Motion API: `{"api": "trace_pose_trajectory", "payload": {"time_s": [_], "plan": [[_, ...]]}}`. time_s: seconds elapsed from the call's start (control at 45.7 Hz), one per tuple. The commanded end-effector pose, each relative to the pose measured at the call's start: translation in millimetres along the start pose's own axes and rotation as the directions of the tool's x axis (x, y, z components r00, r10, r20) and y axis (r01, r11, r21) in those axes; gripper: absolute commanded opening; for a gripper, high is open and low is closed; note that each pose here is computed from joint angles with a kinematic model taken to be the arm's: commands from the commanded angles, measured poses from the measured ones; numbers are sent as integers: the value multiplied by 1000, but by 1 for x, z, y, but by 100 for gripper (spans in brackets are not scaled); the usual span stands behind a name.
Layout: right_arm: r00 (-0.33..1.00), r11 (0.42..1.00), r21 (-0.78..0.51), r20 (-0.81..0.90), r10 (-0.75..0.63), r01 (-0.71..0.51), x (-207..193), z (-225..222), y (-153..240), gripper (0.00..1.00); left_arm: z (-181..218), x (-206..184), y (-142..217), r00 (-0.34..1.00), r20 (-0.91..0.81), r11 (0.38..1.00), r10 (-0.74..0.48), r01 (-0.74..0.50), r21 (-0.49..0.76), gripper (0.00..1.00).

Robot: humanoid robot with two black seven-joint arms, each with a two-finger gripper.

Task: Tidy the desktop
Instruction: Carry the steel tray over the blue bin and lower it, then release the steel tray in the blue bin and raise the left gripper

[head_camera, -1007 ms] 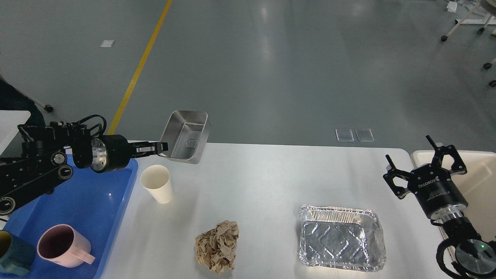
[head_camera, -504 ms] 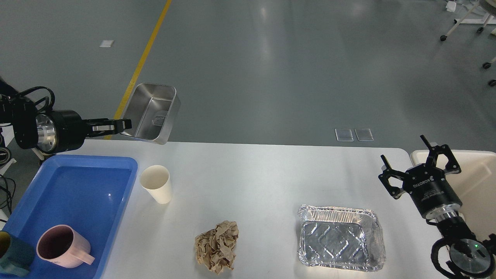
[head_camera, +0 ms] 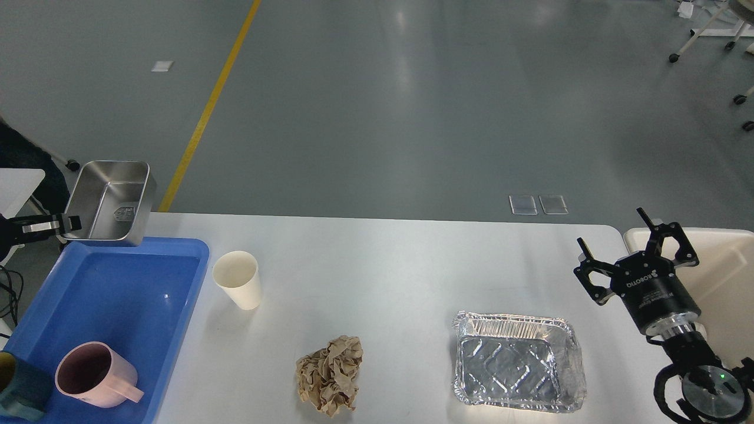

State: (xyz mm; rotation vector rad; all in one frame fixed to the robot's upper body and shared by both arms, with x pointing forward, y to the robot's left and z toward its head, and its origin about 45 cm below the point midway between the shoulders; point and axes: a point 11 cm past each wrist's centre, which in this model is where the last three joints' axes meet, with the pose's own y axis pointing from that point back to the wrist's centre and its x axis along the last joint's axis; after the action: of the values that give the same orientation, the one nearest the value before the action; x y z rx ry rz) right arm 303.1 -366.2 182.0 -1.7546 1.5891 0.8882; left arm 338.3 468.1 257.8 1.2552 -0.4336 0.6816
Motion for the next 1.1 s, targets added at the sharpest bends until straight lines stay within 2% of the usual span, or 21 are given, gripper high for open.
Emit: {"api": "trace_pose_trajectory", "payload": {"time_s": [0.0,0.329,0.723,0.964,1.073], "plan": [[1000,1000,0,0,-1,1,0,0,0,100,-28,-11,-1,999,-37,998,-12,14,64,2],[1000,1000,-2,0,2,-2,1,1,2,100,-72,-44,-14,993,-107,984,-50,67,163,2],[1000,1000,-1,1,6,-6,3,1,3,100,-76,-101,-72,978,-183,975,-94,128,182,2],[1000,1000,-2,1,7,-7,3,1,4,100,-70,-113,-89,974,-204,975,-100,137,176,5],[1000,1000,-2,1,9,-9,4,1,4,100,-67,-114,-93,975,-204,977,-92,129,172,10]]}}
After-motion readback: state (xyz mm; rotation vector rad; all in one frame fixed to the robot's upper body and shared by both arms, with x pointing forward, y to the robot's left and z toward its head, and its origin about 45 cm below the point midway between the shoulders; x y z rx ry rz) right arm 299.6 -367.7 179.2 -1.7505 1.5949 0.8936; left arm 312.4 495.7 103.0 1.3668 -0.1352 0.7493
